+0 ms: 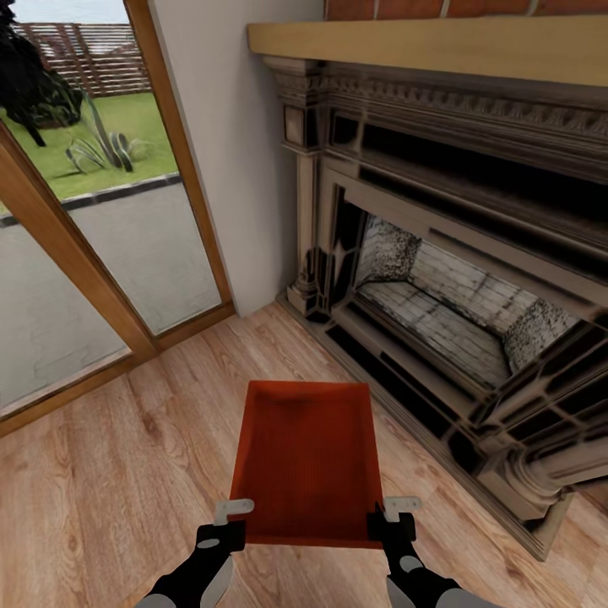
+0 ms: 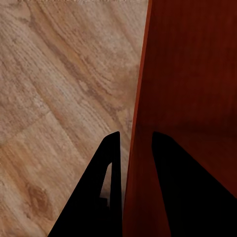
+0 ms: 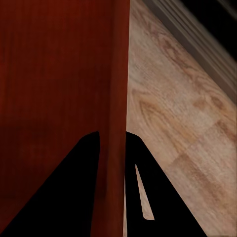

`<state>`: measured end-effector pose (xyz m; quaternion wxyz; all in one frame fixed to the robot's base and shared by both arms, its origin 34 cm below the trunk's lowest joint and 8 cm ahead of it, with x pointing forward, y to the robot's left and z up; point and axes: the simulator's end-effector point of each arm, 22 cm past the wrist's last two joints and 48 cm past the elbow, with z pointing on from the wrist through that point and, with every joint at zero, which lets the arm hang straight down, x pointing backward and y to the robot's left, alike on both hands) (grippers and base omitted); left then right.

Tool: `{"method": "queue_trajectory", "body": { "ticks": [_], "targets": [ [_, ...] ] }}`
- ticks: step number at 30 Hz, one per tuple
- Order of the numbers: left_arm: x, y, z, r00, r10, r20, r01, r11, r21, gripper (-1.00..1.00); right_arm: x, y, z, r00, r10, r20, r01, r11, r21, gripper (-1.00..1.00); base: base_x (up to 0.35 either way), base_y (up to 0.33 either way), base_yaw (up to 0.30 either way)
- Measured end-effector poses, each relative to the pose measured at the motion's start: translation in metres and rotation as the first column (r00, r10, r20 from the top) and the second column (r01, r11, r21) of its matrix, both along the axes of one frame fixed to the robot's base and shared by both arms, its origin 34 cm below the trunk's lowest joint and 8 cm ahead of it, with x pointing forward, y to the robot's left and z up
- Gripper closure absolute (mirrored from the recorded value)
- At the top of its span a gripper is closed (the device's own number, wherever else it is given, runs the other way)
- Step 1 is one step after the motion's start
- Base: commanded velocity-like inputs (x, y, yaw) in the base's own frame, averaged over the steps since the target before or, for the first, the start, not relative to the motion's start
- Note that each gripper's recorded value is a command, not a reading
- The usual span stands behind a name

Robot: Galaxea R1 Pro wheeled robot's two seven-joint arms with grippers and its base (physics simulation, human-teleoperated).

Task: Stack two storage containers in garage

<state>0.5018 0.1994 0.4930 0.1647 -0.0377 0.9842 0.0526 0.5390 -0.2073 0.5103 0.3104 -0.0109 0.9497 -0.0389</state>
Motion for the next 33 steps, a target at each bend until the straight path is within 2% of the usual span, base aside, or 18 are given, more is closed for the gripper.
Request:
{"method": "queue_trajectory", "body": {
  "ticks": [33],
  "targets": [
    [0.018, 0.0, 0.018, 0.999, -0.004, 0.047, 0.004, 1.0, 0.002, 1.0, 0.015, 0.0, 0.019, 0.999, -0.006, 0.047, 0.006, 1.0, 0.0, 1.0, 0.0, 0.0, 0.086]
  ]
}}
